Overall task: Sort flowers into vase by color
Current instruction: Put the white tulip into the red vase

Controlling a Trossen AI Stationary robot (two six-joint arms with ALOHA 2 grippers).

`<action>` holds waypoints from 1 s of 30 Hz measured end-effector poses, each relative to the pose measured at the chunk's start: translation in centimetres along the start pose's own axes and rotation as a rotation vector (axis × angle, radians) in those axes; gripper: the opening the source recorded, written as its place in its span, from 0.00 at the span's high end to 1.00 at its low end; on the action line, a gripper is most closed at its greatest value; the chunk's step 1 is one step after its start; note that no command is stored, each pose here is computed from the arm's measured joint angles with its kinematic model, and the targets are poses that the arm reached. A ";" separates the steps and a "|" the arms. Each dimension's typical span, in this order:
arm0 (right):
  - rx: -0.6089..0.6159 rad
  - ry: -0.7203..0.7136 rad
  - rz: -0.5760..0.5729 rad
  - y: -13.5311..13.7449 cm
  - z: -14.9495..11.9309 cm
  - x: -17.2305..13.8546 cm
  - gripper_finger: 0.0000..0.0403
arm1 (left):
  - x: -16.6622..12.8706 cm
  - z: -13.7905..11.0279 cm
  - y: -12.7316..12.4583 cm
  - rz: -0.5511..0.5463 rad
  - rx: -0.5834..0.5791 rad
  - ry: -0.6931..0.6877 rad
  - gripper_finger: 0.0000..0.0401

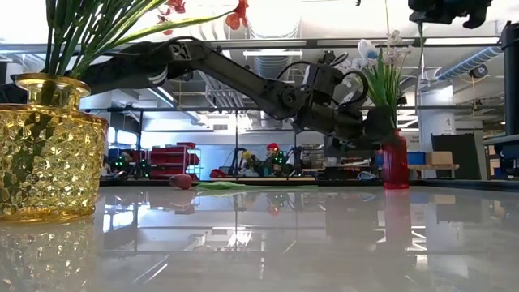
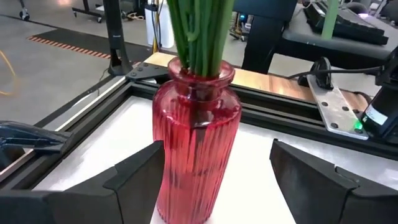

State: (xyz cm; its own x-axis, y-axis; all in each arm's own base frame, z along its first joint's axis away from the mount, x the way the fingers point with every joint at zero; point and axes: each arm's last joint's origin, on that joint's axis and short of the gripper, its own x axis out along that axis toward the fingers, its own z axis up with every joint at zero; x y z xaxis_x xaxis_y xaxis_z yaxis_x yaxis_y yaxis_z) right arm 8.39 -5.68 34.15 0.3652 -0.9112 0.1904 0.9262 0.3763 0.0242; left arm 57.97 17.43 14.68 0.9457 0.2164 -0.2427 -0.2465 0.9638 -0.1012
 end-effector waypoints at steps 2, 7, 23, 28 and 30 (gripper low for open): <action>0.008 -0.005 0.012 0.0 0.1 -0.2 0.96 | 0.0 0.1 -0.2 -0.005 0.009 -0.001 0.31; 0.038 -0.005 0.038 -0.3 0.2 -0.8 0.96 | -0.1 0.3 -0.8 -0.014 0.030 0.008 0.32; 0.103 0.014 0.079 -1.0 0.0 -1.7 0.96 | -0.5 0.0 0.1 0.059 0.047 0.114 0.32; 0.096 0.017 0.100 -1.0 -0.1 -1.7 0.96 | -1.3 0.9 0.0 0.061 0.096 0.174 0.33; 0.107 0.015 0.134 -1.0 -0.1 -1.8 0.96 | -1.6 1.3 -0.1 0.064 0.115 0.199 0.33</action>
State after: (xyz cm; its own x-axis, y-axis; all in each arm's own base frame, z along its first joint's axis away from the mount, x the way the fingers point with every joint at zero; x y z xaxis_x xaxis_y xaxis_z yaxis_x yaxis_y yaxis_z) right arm 6.85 -4.42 33.74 0.4865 -0.8540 0.1845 0.8544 0.5092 0.1039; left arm 56.74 17.17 16.32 0.8656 0.2534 -0.4318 -0.2679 0.9630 0.0282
